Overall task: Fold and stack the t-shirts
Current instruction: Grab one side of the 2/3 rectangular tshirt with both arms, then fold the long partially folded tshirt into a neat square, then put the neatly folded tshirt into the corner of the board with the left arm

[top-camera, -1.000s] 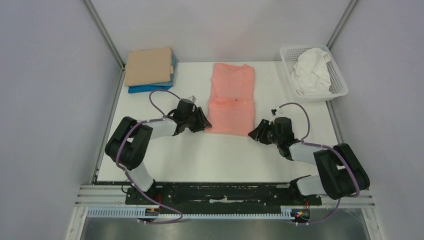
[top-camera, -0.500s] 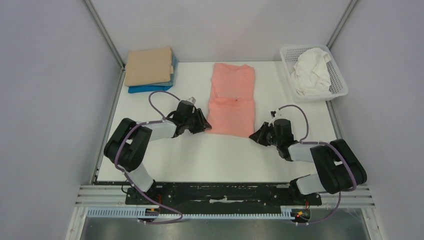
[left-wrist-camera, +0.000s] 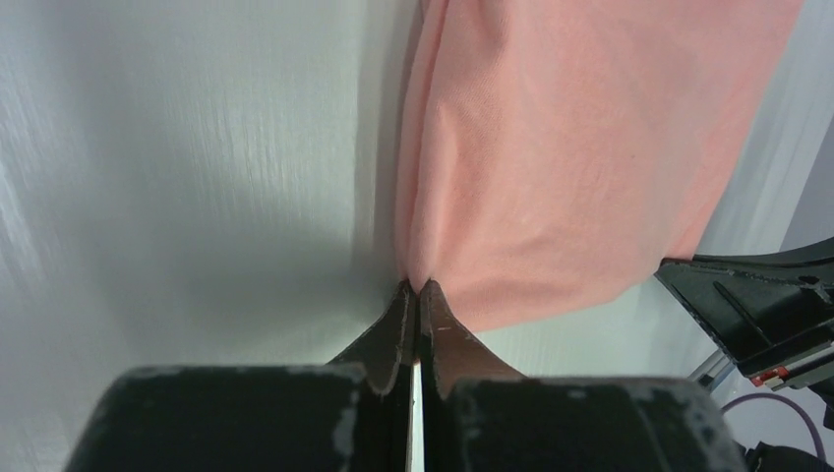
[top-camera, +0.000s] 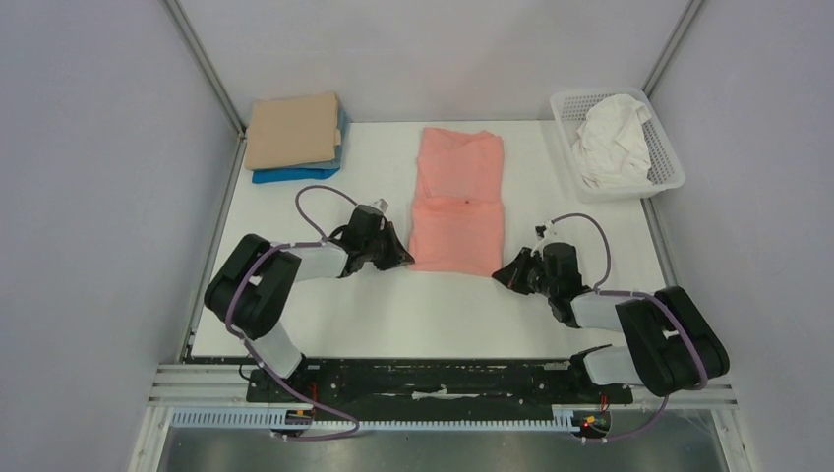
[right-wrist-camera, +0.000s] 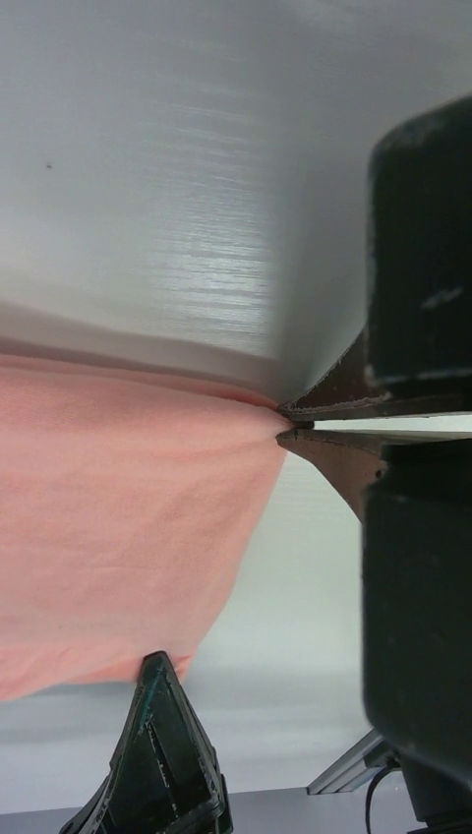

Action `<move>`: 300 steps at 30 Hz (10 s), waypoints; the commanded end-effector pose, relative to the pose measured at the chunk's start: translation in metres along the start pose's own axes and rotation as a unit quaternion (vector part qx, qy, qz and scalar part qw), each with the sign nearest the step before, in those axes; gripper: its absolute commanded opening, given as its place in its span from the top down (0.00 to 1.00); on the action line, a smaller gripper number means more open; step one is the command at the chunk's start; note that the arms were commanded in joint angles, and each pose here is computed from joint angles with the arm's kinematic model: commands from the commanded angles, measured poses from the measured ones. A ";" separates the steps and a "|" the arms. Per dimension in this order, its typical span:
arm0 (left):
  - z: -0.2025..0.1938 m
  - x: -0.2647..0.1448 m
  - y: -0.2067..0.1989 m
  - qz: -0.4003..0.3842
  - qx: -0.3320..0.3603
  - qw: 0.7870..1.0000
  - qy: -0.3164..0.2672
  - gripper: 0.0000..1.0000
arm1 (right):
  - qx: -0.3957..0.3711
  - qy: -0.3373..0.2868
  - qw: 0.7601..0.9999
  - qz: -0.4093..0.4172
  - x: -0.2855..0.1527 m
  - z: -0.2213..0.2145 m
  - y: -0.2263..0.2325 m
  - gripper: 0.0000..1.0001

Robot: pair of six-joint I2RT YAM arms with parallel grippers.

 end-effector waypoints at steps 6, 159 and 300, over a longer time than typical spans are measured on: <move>-0.081 -0.047 0.016 0.042 0.012 0.996 0.074 0.98 | -0.055 0.052 0.997 -0.020 -0.039 -0.053 0.001 1.00; 0.173 0.014 0.048 0.122 -0.049 0.991 -0.001 0.17 | -0.208 -0.112 0.969 0.069 0.037 0.135 0.097 0.02; 0.459 -0.168 0.191 0.519 0.140 0.715 -0.447 0.23 | -0.214 -0.148 0.963 -0.068 0.012 0.133 0.033 0.02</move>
Point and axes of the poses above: each gripper's point midway between its finger pads, its own x axis out along the fingers, its own y axis along the line the jaws close on, z = x × y, the point moved 3 cm from there along -x, back along the fingers, and after that the axes turned 1 degree about x, right-handed, at the moved point
